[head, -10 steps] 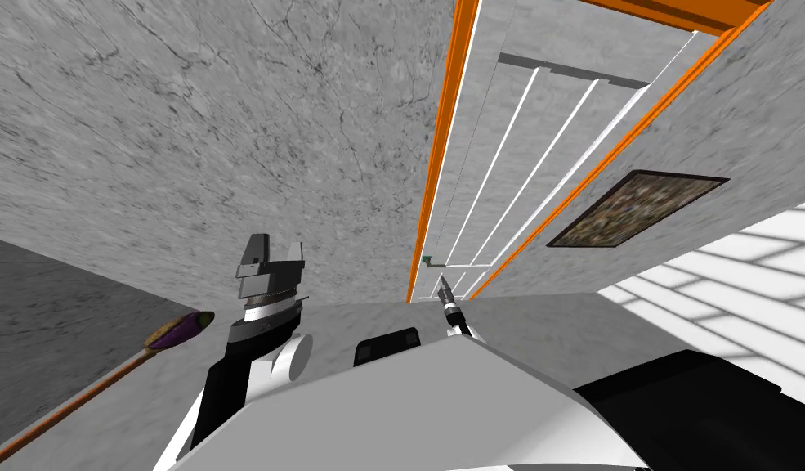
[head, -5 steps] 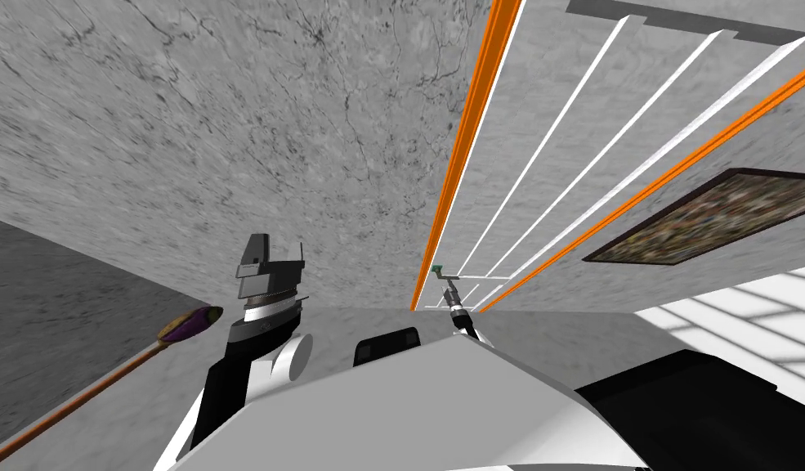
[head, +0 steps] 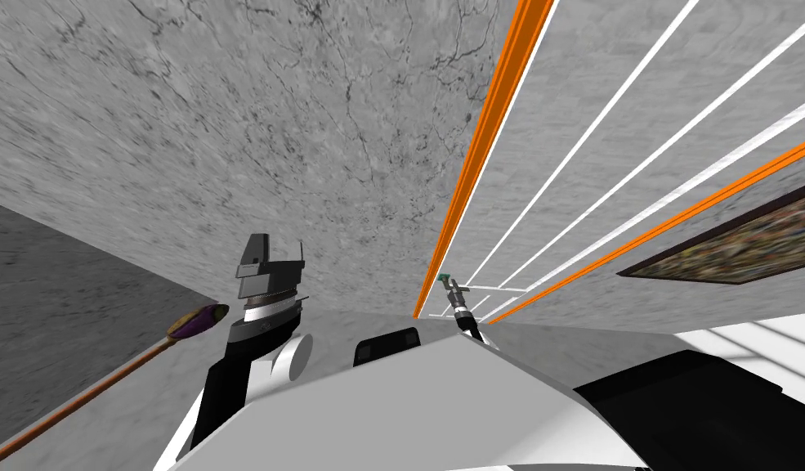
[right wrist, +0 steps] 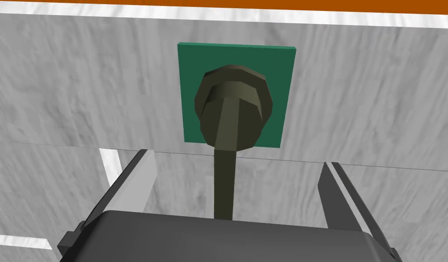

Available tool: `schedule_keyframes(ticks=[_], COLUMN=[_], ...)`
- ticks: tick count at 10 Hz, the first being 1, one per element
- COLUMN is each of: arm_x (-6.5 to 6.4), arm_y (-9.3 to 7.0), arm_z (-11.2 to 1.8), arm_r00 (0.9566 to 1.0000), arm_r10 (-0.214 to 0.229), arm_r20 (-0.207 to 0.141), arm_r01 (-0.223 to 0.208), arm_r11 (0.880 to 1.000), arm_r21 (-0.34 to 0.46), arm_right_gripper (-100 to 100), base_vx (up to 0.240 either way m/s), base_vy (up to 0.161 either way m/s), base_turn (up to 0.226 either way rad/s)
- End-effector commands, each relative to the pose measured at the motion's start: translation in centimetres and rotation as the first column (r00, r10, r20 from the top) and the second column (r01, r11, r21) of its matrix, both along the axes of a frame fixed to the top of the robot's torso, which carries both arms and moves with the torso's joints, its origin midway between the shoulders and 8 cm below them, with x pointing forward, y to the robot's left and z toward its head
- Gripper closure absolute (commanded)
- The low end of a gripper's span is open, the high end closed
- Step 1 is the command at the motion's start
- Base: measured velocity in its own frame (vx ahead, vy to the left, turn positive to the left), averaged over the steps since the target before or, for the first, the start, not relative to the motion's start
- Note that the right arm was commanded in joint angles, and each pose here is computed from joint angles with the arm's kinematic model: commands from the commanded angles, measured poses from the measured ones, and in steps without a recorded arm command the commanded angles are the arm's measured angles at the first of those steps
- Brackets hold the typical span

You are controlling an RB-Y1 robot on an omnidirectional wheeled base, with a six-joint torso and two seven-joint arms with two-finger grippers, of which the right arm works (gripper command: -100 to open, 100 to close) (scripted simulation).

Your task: Pull the door open

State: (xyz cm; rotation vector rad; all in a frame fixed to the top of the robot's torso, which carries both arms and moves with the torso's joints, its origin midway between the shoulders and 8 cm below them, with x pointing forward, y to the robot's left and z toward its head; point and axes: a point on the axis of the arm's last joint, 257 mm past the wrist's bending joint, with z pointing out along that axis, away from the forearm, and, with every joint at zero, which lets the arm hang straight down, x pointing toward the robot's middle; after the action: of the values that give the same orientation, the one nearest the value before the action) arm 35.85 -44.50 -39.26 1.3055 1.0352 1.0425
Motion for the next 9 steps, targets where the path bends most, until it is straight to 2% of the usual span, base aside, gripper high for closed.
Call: schedule_keyframes(ticks=[1, 6, 7, 9], arm_x=[0.0, 0.0, -0.65, -0.98], arm_y=[0.05, 0.05, 0.04, 0.03], arm_z=[-0.05, -0.05, -0.17, -0.14], arm_r00=[1.0, 1.0, 0.9999, 0.9997], arm_r10=[0.001, 0.001, 0.016, 0.026], arm_r20=[-0.001, -0.001, -0.005, -0.004], arm_r01=[-0.001, -0.001, -0.016, -0.026], arm_r11=[1.0, 1.0, 1.0, 1.0], arm_r21=[0.0, 0.0, -0.001, -0.002], arm_right_gripper=[100, 100, 100, 100], base_vx=[-0.012, -0.015, -0.101, -0.172], base_vy=[0.004, 0.004, -0.027, -0.046], base_turn=[-0.02, -0.001, 0.153, 0.1])
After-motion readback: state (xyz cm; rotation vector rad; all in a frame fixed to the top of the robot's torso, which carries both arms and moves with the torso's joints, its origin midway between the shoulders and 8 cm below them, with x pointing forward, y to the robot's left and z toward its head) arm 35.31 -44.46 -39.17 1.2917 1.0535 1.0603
